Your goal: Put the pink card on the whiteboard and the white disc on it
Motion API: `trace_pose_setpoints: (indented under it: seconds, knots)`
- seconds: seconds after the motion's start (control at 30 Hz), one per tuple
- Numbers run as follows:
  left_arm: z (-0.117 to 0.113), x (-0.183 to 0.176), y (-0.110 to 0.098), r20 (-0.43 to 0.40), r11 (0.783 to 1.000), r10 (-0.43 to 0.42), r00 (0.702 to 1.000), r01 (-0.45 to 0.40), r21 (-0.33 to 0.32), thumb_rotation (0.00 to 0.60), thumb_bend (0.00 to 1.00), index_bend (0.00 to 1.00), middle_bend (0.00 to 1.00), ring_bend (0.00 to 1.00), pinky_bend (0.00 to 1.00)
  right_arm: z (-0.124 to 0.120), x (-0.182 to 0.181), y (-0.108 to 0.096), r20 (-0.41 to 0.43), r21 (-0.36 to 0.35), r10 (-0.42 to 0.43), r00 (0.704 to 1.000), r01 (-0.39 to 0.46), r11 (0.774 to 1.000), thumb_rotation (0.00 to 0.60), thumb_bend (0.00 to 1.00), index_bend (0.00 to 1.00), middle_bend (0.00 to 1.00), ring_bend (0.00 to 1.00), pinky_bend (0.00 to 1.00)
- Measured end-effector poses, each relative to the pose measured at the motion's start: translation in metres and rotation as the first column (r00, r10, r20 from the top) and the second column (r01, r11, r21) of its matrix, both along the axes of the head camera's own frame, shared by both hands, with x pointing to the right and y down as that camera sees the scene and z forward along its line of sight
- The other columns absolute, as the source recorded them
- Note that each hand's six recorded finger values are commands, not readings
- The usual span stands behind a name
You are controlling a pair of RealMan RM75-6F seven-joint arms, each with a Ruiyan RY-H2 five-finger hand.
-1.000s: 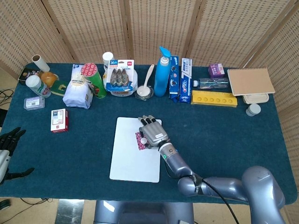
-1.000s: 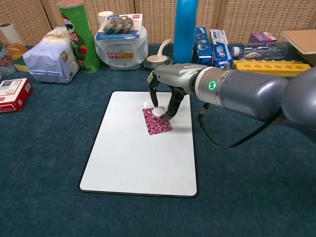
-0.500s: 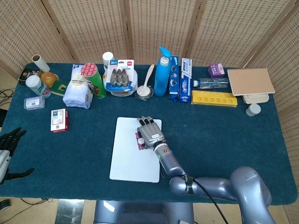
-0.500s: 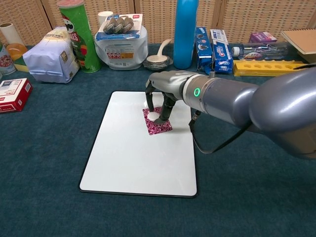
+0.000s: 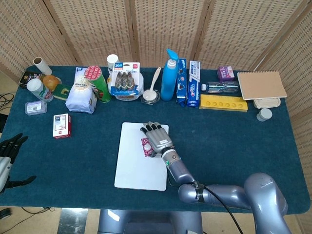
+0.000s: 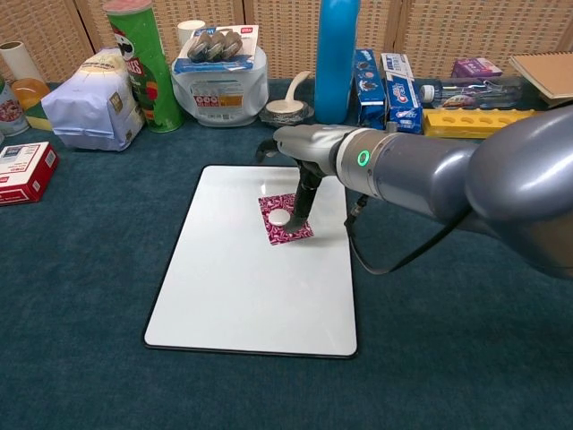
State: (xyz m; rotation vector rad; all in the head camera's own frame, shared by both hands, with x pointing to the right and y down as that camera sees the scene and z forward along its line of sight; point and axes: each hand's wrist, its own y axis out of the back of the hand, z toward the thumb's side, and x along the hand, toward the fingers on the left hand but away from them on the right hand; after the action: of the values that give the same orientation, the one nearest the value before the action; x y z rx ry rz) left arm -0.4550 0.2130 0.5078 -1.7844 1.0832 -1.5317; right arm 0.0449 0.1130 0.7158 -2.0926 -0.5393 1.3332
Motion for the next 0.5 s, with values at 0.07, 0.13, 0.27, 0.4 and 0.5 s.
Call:
trace_pose_setpoints:
  seconds: [0.07,0.13,0.27,0.4,0.5]
  knots:
    - [0.0,0.0,0.0,-0.001,1.0,0.001,1.0,-0.001,0.0,0.6,0.05,0.0,0.0,0.0,0.0,-0.006,0.004,-0.003,0.003,0.008,-0.001,1.0,0.001,1.0,0.6,0.16,0.12,0.06,0.02,0.05]
    - [0.0,0.0,0.0,-0.003,1.0,0.001,1.0,-0.001,0.0,0.6,0.05,0.0,0.0,0.0,0.0,-0.012,0.009,-0.006,0.005,0.017,-0.004,1.0,0.004,1.0,0.6,0.16,0.12,0.06,0.02,0.05]
    - [-0.002,0.0,0.0,-0.006,1.0,0.001,1.0,-0.001,0.005,0.6,0.05,0.0,0.0,0.0,0.0,-0.028,0.034,-0.015,-0.002,0.054,-0.009,1.0,0.01,0.999,0.6,0.16,0.12,0.06,0.02,0.05]
    - [-0.003,0.001,0.001,-0.008,1.0,0.006,1.0,-0.006,0.005,0.6,0.05,0.0,0.0,0.0,0.0,-0.044,0.066,-0.027,-0.012,0.104,-0.005,1.0,0.006,0.995,0.6,0.13,0.12,0.06,0.02,0.05]
    - [-0.004,0.002,0.002,-0.012,1.0,0.01,1.0,-0.01,0.011,0.6,0.05,0.0,0.0,0.0,0.0,-0.058,0.092,-0.033,-0.013,0.162,-0.003,1.0,0.005,0.987,0.6,0.08,0.12,0.06,0.03,0.03]
